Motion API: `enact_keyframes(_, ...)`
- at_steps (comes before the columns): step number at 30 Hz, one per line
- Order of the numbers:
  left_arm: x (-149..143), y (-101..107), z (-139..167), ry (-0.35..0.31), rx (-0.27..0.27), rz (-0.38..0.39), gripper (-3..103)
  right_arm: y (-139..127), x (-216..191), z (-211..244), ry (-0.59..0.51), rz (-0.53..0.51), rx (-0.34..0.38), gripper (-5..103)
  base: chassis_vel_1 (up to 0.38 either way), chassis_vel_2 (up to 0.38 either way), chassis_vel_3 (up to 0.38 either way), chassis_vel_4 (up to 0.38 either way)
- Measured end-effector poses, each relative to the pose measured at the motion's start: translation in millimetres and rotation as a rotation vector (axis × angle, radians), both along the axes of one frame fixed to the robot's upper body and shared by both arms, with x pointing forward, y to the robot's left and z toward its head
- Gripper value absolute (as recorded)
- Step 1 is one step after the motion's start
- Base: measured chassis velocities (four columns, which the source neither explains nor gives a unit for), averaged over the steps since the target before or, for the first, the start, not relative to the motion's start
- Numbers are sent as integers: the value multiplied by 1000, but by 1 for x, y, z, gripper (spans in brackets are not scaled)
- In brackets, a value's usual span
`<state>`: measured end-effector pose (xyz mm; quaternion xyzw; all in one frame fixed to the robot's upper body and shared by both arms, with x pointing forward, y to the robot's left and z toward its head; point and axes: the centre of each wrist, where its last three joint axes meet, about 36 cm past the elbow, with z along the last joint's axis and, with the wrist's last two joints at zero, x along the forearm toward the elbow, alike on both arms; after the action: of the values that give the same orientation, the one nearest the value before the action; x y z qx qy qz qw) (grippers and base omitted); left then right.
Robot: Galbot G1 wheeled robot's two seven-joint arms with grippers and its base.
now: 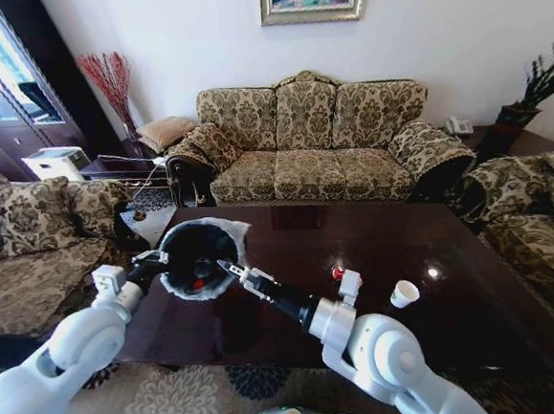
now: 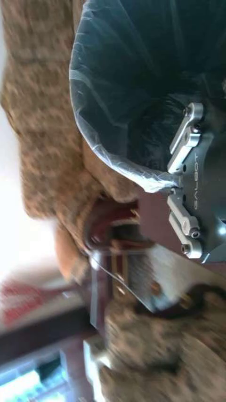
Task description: Move to the front of the table and place the trash on the table into the trash bin.
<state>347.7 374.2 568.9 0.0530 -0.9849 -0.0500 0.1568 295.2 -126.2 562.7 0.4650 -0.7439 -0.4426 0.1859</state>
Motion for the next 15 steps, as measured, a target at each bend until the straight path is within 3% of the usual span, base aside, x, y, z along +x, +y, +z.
enact_keyframes(2, 3, 4, 6, 36, -18, 53, 0, -6, 4, -6, -191, -81, -60, 100, 0, 0, 0, 0)
enact_keyframes(3, 3, 4, 6, 36, -18, 53, 0, -6, 4, -6, -191, -81, -60, 100, 0, 0, 0, 0)
enact_keyframes(6, 5, 7, 11, 62, -32, 90, 0, -14, 20, -19, -416, -245, -190, 100, 0, 0, 0, 0)
enact_keyframes(7, 5, 7, 11, 62, -32, 90, 0, -14, 20, -19, -416, -245, -190, 100, 0, 0, 0, 0)
enact_keyframes(8, 5, 7, 14, 74, -38, 98, 0, -19, 31, -32, -517, -353, -281, 100, 0, 0, 0, 0)
enact_keyframes(9, 4, 7, 15, 77, -40, 98, 0, -21, 34, -35, -545, -383, -308, 100, 0, 0, 0, 0)
enact_keyframes(10, 4, 6, 18, 92, -45, 98, 0, -31, 46, -51, -639, -487, -429, 100, 0, 0, 0, 0)
enact_keyframes(11, 4, 6, 18, 92, -45, 98, 0, -31, 46, -51, -639, -487, -429, 100, 0, 0, 0, 0)
enact_keyframes(14, 5, 4, 31, 100, -58, 94, 0, -53, 59, -77, -721, -624, -620, 100, 0, 0, 0, 0)
enact_keyframes(15, 5, 4, 31, 100, -58, 94, 0, -53, 59, -77, -721, -624, -620, 100, 0, 0, 0, 0)
